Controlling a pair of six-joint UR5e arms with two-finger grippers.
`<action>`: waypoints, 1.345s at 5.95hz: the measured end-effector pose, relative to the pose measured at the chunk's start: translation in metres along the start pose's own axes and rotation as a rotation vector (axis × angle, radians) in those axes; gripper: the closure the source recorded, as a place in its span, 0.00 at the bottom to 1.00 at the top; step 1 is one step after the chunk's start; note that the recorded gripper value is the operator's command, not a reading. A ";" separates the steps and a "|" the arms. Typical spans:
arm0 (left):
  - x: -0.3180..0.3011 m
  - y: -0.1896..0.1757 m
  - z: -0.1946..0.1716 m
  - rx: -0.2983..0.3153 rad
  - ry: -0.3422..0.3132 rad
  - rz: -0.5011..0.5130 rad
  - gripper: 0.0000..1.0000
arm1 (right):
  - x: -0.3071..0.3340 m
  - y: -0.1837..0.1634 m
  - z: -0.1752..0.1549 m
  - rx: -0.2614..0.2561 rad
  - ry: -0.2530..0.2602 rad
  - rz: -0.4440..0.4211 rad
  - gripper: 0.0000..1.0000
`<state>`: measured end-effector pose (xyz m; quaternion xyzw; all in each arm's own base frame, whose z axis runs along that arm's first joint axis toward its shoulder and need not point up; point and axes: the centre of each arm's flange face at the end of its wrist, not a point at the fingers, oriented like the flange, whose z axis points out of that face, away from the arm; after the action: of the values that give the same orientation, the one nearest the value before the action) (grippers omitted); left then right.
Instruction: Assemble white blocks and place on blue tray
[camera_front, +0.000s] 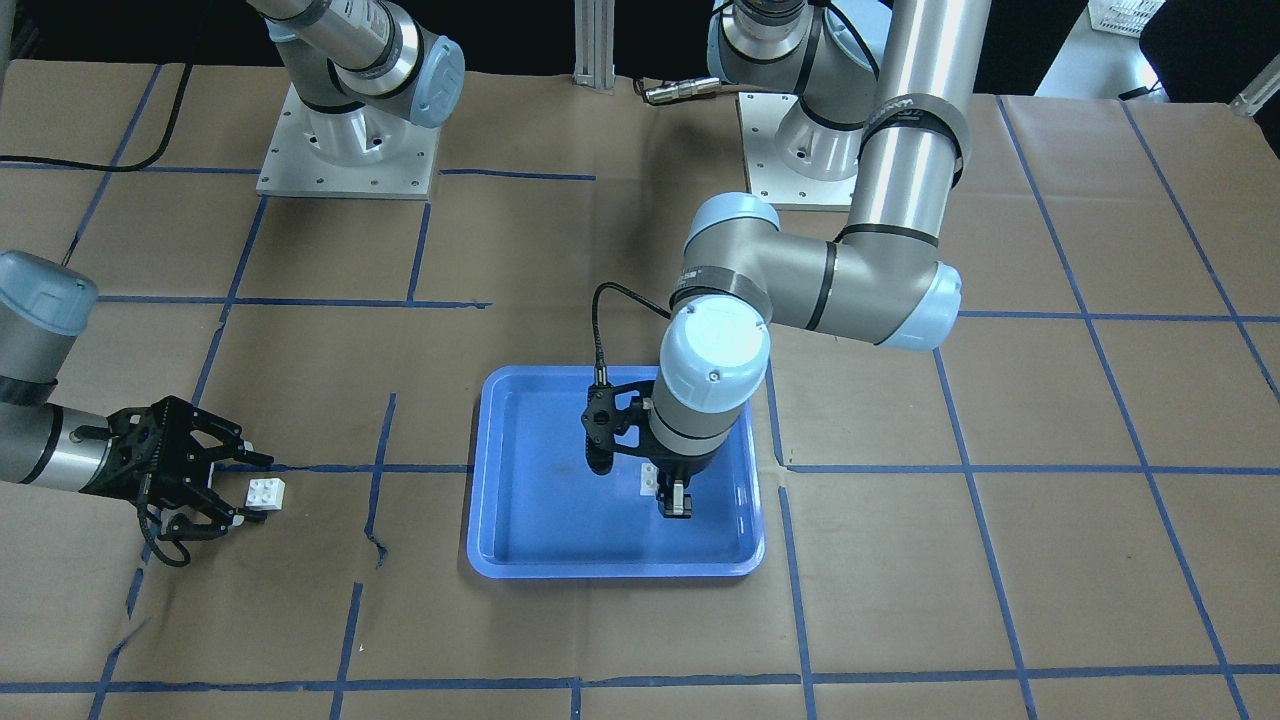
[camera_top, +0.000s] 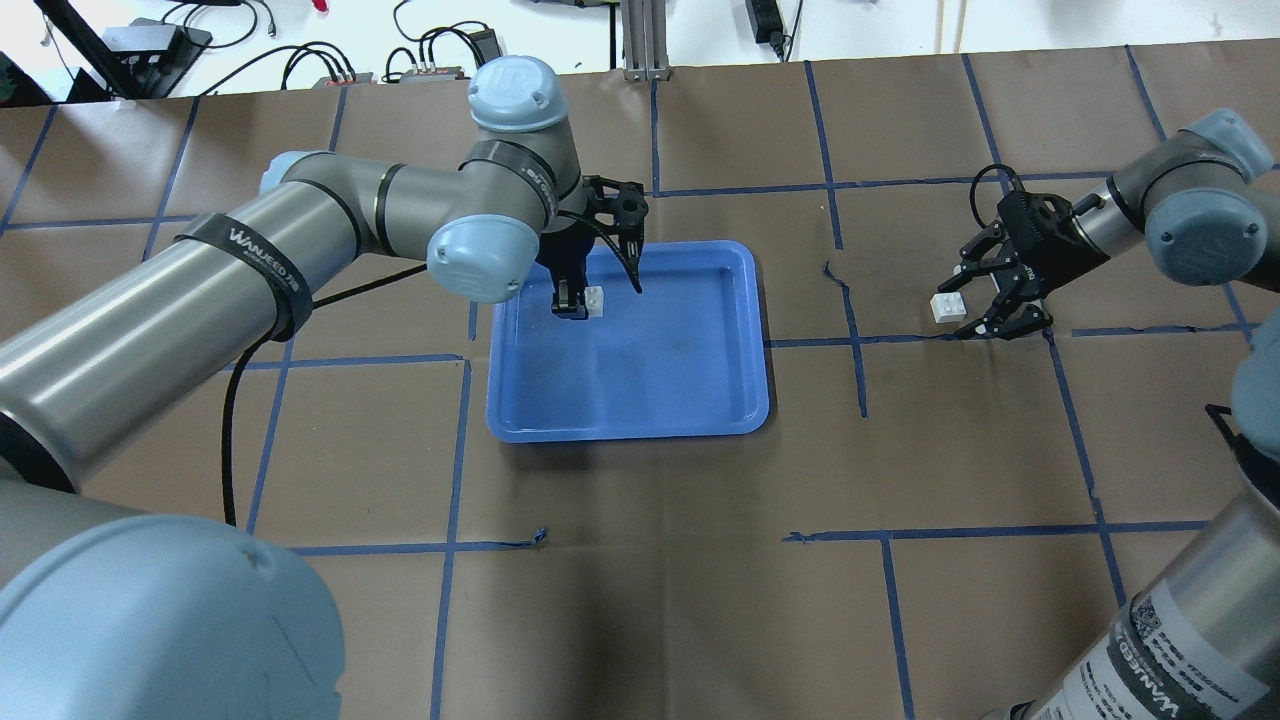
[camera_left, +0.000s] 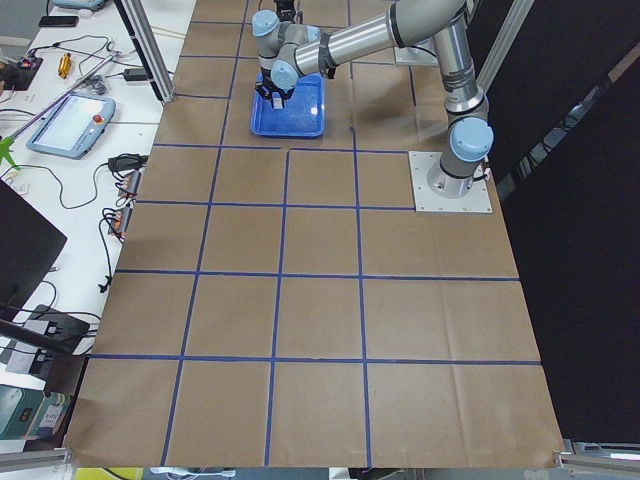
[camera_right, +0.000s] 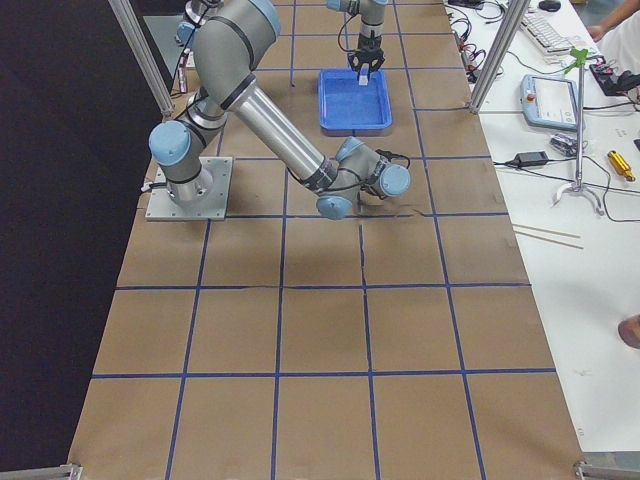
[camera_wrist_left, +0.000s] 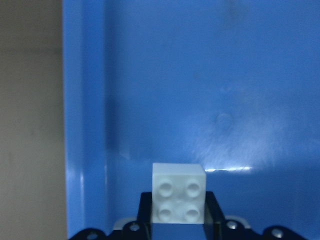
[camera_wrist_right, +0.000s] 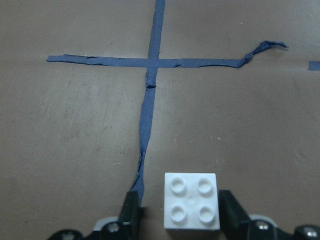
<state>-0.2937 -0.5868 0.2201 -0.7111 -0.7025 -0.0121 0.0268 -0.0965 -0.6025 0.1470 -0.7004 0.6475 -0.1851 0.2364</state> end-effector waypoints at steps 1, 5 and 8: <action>0.012 -0.009 0.013 -0.004 0.010 0.002 0.92 | 0.000 0.000 -0.001 -0.001 0.001 -0.001 0.74; 0.033 -0.008 0.045 -0.013 0.033 -0.044 0.01 | 0.008 -0.015 -0.031 -0.040 0.067 -0.032 0.83; 0.039 -0.004 -0.004 -0.013 0.014 -0.063 0.01 | 0.004 -0.070 -0.088 -0.003 0.194 -0.035 0.83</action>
<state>-0.2970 -0.5481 0.2259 -0.6888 -0.7241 -0.0225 0.0268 -0.0886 -0.6107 0.2592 -0.6908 0.6552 -0.2552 0.1684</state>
